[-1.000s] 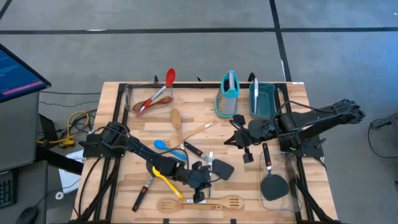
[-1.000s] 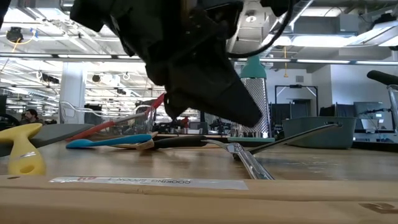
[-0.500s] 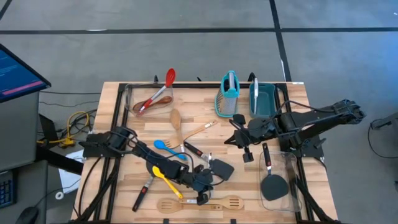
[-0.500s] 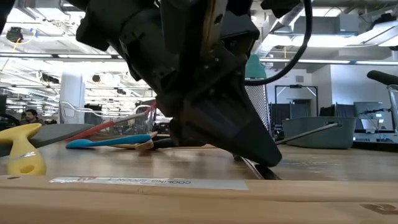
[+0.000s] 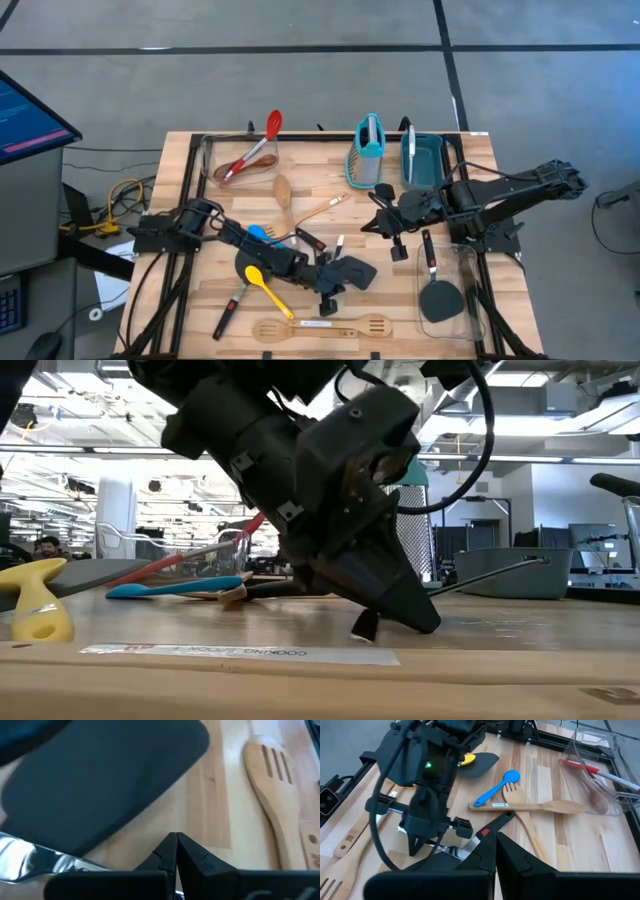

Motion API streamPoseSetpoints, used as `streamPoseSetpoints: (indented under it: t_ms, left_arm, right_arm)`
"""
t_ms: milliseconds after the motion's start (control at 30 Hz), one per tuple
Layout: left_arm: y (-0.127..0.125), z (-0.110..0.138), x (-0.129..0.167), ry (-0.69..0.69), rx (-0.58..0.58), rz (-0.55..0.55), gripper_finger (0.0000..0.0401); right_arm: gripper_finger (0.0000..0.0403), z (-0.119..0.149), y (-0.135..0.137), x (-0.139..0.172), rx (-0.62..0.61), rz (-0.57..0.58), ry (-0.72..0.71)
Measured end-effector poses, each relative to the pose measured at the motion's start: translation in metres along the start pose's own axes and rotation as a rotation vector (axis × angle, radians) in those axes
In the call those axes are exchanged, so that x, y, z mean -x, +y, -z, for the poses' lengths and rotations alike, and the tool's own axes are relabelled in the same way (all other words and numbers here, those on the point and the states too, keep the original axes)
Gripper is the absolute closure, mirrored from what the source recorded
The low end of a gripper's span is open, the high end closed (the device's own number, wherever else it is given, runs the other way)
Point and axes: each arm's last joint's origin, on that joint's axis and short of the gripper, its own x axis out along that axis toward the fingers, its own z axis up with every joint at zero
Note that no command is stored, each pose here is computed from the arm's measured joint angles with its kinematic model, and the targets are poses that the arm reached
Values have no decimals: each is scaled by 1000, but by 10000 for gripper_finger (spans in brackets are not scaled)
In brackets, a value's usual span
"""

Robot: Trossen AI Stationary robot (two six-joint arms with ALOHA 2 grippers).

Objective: Pick & Place Kitchen Items
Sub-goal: Put the silver knife into the green bin

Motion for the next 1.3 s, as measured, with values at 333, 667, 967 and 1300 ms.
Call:
streamPoseSetpoints:
  t_ms: [333, 667, 967, 1300]
  left_arm:
    - [9, -8, 5, -5, -48, -38, 400]
    - [-15, -36, 74, -58, -113, -114, 400]
    - [-29, -51, 113, -145, -120, -135, 400]
    - [-30, -57, 122, -160, -132, -92, 400]
  right_arm:
    - [403, 5, 1, 0, 7, -7, 50]
    - [403, 8, 1, 0, 12, -21, 79]
    - [403, 7, 3, 1, 16, -26, 74]
    - [403, 6, 15, 2, 76, -67, 68]
